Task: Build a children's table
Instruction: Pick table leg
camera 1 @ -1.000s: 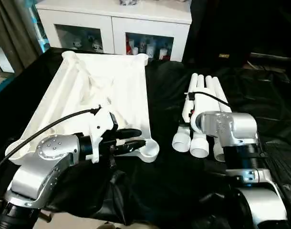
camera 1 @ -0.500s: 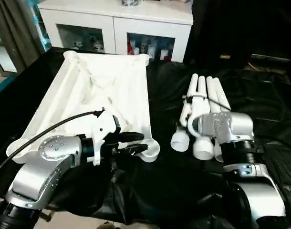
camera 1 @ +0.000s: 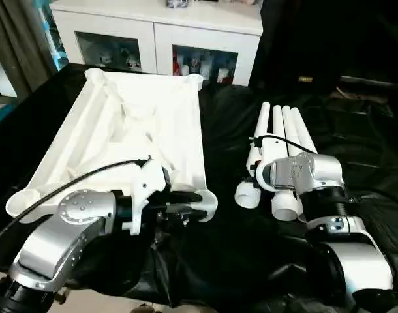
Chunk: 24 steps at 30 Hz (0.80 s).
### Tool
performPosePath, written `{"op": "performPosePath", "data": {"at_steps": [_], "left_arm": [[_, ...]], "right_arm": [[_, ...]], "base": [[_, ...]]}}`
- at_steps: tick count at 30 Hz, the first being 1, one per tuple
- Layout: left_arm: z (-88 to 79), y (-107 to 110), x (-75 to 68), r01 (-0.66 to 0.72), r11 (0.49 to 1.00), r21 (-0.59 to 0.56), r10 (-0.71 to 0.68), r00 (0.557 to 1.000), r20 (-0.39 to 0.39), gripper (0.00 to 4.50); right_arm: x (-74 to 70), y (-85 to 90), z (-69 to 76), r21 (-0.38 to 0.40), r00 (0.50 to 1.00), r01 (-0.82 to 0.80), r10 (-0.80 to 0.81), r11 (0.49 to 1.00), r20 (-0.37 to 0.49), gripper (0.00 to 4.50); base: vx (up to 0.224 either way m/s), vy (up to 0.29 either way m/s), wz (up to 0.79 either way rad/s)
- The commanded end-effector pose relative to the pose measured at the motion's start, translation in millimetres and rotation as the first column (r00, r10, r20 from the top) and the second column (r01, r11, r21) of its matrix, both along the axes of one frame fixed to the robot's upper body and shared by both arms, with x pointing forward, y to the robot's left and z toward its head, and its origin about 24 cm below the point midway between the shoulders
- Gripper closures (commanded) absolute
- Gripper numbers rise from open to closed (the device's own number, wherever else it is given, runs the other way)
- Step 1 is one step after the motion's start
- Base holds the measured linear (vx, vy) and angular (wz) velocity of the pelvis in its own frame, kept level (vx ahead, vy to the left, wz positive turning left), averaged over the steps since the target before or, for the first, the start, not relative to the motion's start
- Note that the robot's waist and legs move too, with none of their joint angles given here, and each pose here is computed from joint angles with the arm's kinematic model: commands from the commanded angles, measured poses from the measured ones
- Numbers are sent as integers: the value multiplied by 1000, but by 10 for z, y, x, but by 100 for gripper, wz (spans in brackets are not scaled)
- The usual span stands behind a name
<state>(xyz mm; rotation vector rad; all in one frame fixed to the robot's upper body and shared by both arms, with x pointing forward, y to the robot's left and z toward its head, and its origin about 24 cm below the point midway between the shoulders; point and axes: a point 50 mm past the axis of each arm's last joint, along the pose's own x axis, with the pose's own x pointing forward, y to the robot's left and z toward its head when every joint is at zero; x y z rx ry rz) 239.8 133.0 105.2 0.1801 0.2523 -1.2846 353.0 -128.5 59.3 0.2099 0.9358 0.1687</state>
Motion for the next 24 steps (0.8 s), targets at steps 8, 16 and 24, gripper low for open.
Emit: {"op": "performPosePath", "data": {"at_steps": [8,16,24], "left_arm": [[100,-30,108,-39,999,-1,39,995,87,209],[145,16,256,-112,994,-16,113,983,145,146],[230,12,572,-298,952,-69,306,940,152,76]], "right_arm": [[43,-83,-18,9,998,59,-59,998,6,200],[68,-96,-19,59,993,116,-118,991,29,251],[190,-118,236,265,925,104,-192,959,328,257]], "base": [[0,0,0],[0,0,0],[0,0,0]]}}
